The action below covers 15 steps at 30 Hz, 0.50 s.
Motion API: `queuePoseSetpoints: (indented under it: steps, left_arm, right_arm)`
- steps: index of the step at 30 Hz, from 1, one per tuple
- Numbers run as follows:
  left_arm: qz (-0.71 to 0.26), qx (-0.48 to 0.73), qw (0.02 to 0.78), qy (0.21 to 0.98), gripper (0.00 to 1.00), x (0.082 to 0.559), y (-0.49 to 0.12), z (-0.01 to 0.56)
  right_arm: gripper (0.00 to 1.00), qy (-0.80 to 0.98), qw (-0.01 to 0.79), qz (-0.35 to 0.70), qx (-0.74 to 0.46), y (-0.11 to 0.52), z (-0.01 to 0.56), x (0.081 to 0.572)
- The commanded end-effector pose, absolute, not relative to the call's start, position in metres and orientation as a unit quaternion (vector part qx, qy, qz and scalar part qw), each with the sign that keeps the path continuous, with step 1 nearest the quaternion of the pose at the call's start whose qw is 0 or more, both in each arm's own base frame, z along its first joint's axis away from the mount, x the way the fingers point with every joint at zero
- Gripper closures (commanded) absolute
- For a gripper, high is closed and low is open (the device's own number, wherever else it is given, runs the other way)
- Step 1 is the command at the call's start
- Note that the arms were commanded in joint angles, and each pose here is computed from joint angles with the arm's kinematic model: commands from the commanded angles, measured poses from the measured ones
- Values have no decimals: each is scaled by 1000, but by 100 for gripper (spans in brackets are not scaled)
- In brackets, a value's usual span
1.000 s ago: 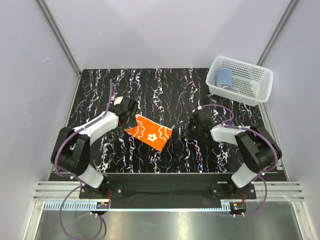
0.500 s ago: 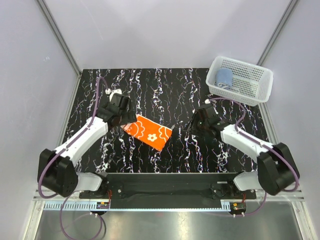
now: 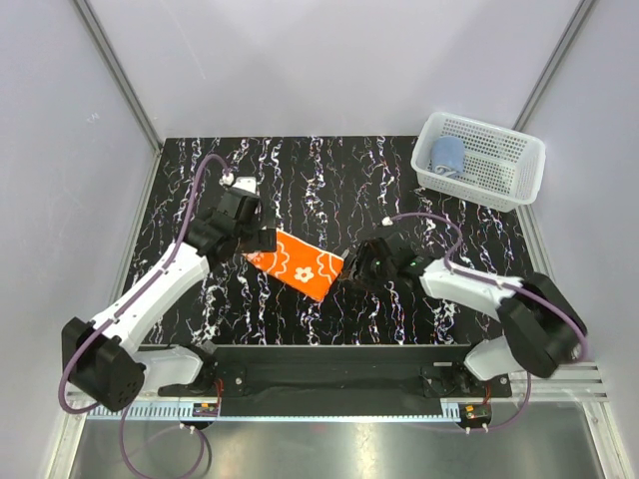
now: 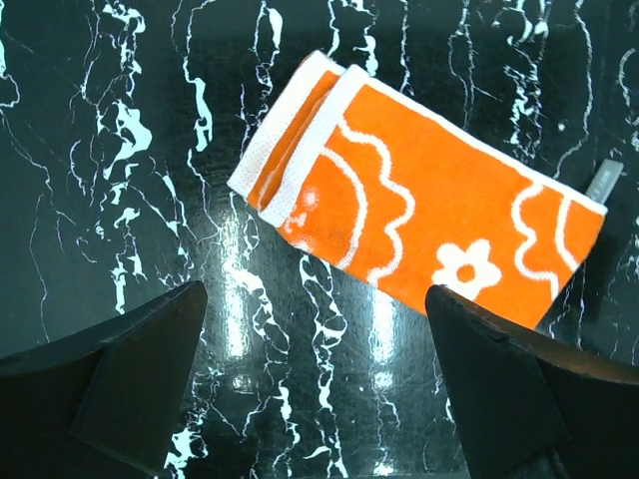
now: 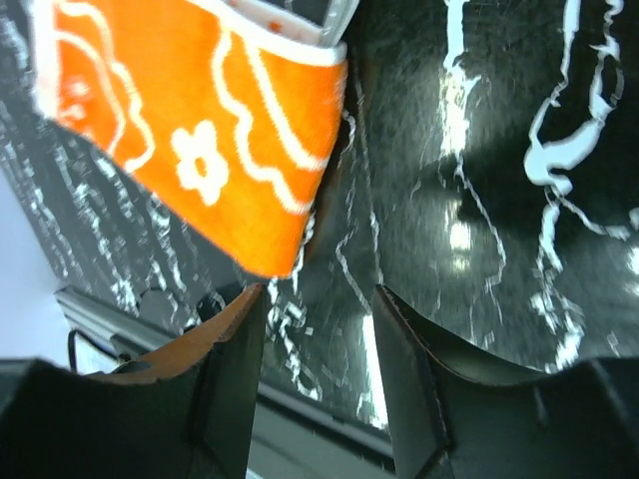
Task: Roll the towels
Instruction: Roll the towel
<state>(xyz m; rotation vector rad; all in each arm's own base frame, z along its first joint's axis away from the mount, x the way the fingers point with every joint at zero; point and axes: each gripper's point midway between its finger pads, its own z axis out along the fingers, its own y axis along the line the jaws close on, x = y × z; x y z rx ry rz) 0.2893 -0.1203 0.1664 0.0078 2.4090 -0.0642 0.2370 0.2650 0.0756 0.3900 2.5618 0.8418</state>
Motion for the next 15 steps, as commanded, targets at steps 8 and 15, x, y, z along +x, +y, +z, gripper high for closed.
queuePoseSetpoints:
  steps: [8,15]
  left_arm:
    - [-66,101,379,917,1,264,-165,171]
    - [-49,116,374,919,1,259,-172,166]
  right_arm:
    - [48,918,198,313,141,312,38,280]
    - [50,920,191,312,144,319,19,286]
